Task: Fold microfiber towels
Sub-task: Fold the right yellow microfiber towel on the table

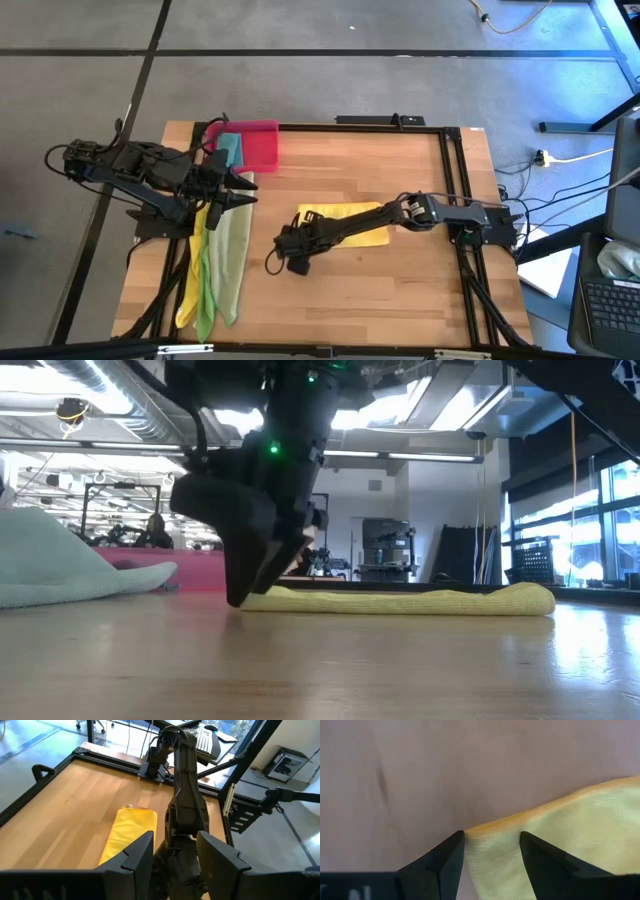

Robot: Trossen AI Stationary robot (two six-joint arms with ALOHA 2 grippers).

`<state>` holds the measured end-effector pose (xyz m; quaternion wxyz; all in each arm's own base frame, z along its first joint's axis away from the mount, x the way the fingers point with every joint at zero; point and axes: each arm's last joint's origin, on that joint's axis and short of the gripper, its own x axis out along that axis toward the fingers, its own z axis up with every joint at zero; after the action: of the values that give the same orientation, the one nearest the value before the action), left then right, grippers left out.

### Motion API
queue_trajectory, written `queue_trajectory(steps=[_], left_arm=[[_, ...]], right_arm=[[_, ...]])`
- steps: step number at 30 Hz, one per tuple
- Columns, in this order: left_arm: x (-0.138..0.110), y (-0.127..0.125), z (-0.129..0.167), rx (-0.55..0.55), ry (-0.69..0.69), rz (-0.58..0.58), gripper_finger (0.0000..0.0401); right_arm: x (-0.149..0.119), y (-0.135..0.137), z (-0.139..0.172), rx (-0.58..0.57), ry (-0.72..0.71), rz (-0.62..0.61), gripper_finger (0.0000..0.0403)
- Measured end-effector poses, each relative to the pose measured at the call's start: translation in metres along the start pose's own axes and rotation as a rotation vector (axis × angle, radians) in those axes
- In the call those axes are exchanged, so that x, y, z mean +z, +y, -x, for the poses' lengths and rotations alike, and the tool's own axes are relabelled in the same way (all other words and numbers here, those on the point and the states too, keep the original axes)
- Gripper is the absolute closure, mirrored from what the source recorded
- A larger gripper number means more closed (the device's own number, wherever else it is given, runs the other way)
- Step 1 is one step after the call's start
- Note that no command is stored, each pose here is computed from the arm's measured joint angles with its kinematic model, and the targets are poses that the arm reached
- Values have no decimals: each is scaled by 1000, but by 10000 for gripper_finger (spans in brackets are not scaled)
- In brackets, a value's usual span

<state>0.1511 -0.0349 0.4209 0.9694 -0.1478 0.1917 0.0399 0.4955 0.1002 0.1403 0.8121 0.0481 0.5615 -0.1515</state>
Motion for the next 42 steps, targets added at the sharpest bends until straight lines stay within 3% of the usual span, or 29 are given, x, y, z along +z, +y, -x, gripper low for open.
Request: queue_trajectory(steps=[17, 23, 31, 42], left_arm=[[0, 0, 0, 2, 4, -1, 257], [-4, 2, 0, 19, 43, -13, 257], [-4, 3, 0, 46, 29, -21, 257], [-11, 1, 2, 16, 104, 1, 257]], right_arm=[[-1, 1, -4, 16, 14, -11, 214], [-1, 1, -4, 18, 16, -156, 268], [4, -4, -4, 58, 31, -200, 389], [28, 4, 28, 195, -34, -210, 394]])
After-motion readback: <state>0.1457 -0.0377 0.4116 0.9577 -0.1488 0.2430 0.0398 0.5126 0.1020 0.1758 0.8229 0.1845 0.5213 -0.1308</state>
